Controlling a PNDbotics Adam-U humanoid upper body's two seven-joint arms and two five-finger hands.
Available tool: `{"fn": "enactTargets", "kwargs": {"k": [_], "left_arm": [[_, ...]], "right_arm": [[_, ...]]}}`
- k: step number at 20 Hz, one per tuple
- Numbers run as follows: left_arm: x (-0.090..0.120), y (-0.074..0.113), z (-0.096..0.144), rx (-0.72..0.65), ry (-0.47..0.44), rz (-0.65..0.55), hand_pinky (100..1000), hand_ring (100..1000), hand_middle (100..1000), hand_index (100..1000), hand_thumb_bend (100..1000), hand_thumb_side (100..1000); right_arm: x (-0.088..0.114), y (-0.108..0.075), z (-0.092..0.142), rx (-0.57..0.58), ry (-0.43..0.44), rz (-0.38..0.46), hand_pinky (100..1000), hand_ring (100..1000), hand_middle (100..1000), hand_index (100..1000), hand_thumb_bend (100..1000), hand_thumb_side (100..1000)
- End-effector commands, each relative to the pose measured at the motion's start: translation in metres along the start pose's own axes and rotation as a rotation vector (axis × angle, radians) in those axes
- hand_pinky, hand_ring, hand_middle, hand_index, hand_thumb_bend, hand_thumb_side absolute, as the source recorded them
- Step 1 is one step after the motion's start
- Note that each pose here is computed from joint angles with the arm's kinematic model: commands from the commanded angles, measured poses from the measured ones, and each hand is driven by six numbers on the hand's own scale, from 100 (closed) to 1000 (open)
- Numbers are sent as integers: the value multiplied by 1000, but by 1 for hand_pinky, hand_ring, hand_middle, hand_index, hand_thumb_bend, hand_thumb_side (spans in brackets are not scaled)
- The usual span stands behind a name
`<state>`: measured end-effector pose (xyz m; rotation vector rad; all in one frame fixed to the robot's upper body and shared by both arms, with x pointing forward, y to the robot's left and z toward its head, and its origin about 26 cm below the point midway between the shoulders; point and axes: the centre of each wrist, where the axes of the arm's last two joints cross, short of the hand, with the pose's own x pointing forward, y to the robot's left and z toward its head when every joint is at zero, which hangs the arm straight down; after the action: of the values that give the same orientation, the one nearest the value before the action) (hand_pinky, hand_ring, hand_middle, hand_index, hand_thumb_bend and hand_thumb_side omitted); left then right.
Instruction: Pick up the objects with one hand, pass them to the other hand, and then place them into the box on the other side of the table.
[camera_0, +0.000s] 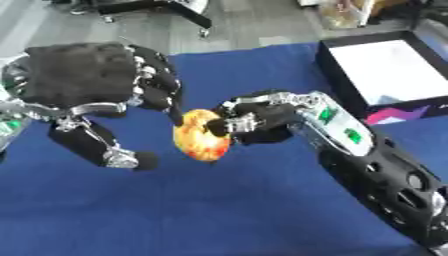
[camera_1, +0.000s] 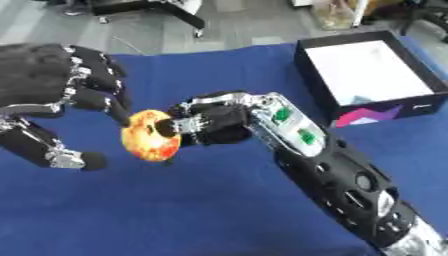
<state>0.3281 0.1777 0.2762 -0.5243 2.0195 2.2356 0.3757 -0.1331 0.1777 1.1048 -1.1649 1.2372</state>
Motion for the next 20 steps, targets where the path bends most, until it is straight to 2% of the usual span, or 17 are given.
{"fn": "enactTargets", "kwargs": {"k": [1, 6, 10, 15, 18, 20], "left_arm": [[-7, 8, 13, -8, 59, -34, 809, 640, 602, 690, 470, 270], [-18, 3, 27, 9, 146, -24, 806, 636, 602, 690, 463, 273], [-33, -5, 46, 34, 271, 2, 801, 625, 598, 687, 420, 274], [-53, -14, 84, 120, 484, 60, 782, 599, 581, 673, 277, 276], [-56, -16, 109, 194, 602, 94, 777, 592, 578, 671, 253, 284], [-53, -19, 120, 226, 649, 104, 776, 592, 578, 671, 249, 285]], "right_arm": [[13, 0, 5, 80, 10, -49, 1000, 576, 517, 221, 100, 358], [7, -3, 16, 46, -14, -84, 1000, 577, 519, 222, 100, 365], [1, -9, 32, -10, -35, -106, 1000, 576, 518, 223, 100, 376], [-12, -24, 69, -173, -63, -117, 1000, 573, 517, 223, 100, 358], [-15, -34, 95, -296, -87, -104, 1000, 572, 516, 224, 100, 313], [-15, -41, 115, -391, -110, -93, 1000, 571, 516, 224, 100, 297]]}}
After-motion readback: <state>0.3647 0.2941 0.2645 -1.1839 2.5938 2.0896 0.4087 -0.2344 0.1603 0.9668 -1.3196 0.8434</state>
